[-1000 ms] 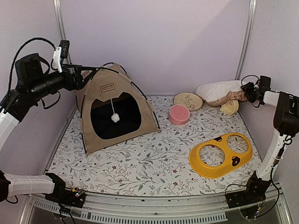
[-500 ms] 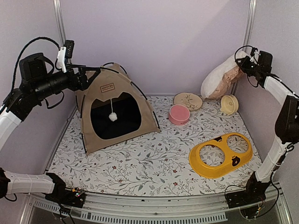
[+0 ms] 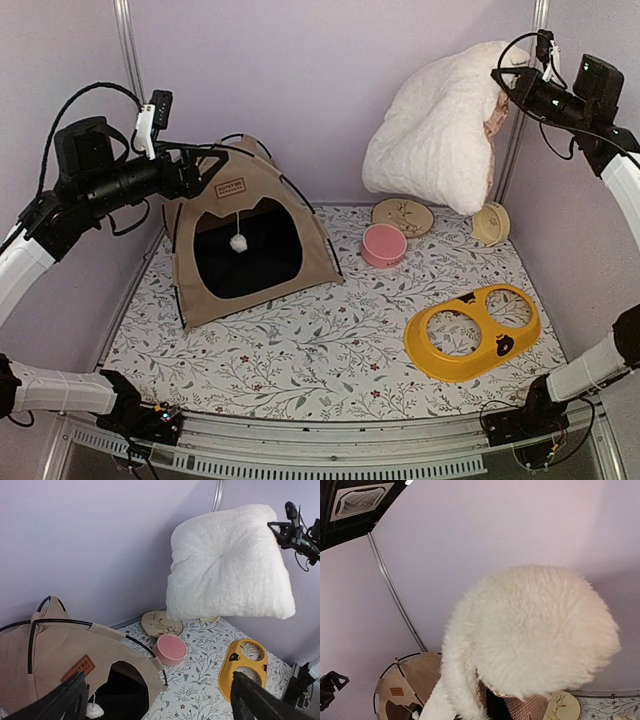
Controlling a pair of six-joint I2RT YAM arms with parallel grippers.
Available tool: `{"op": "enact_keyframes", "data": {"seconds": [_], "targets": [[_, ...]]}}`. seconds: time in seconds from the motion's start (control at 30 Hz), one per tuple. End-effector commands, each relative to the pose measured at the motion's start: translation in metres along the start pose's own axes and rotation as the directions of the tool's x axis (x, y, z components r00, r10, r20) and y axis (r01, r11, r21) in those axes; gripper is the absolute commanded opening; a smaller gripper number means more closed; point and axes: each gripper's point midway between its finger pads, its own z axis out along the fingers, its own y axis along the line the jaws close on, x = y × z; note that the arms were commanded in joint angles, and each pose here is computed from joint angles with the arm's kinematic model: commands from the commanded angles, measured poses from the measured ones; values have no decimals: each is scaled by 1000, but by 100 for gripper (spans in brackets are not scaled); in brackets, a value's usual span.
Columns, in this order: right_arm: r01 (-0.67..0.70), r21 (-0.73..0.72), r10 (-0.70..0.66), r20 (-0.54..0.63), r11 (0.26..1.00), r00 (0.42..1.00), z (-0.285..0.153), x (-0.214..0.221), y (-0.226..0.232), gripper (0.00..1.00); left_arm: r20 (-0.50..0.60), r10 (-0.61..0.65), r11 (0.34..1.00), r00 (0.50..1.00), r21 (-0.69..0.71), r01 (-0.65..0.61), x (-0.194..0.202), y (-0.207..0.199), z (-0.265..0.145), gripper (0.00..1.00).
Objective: Set up the pet tent
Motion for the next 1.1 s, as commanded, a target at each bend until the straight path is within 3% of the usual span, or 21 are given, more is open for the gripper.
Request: {"op": "enact_keyframes", "data": {"seconds": [0.0,0.13,0.23,0.33,0.43,0.57,0.67,0.77,0.83,0.9,0.97,1.07], "targets": [[58,-4,-58,-40,998,997,-48,5,32,0,7,-10,999,1000,41,10,1,-10,10,99],[95,-11,-95,-98,995,991,-86,9,54,0,3,-21,997,1000,71,21,3,-17,15,99],[81,-93,-95,-159,992,983,-103,17,80,0,-7,-28,996,1000,82,28,6,-22,19,100],[-2,-192,-55,-289,981,956,-99,57,115,0,-19,-42,994,999,101,44,11,-29,23,99],[-34,-194,-59,-455,980,889,-84,136,149,0,-38,-57,991,998,116,62,18,-35,27,99],[-70,-226,-111,-697,972,708,-68,283,208,0,-70,-83,992,994,88,90,33,-32,26,99],[-171,-261,-110,-794,950,597,-58,373,251,0,-92,-117,992,989,30,120,45,-22,20,99],[-266,-308,-122,-830,914,544,-47,427,297,0,-116,-182,983,977,-50,177,59,-10,7,99],[-353,-348,-126,-843,868,523,-44,440,322,12,-120,-221,973,968,-100,210,69,-2,-6,100],[-406,-396,-137,-833,824,535,-42,435,340,43,-133,-262,961,956,-123,247,82,1,-18,100],[-405,-433,-162,-818,805,553,-43,425,347,63,-168,-299,951,939,-130,280,99,0,-28,99],[-353,-458,-195,-793,816,578,-46,406,341,79,-240,-333,942,912,-121,312,133,-6,-37,99]]}}
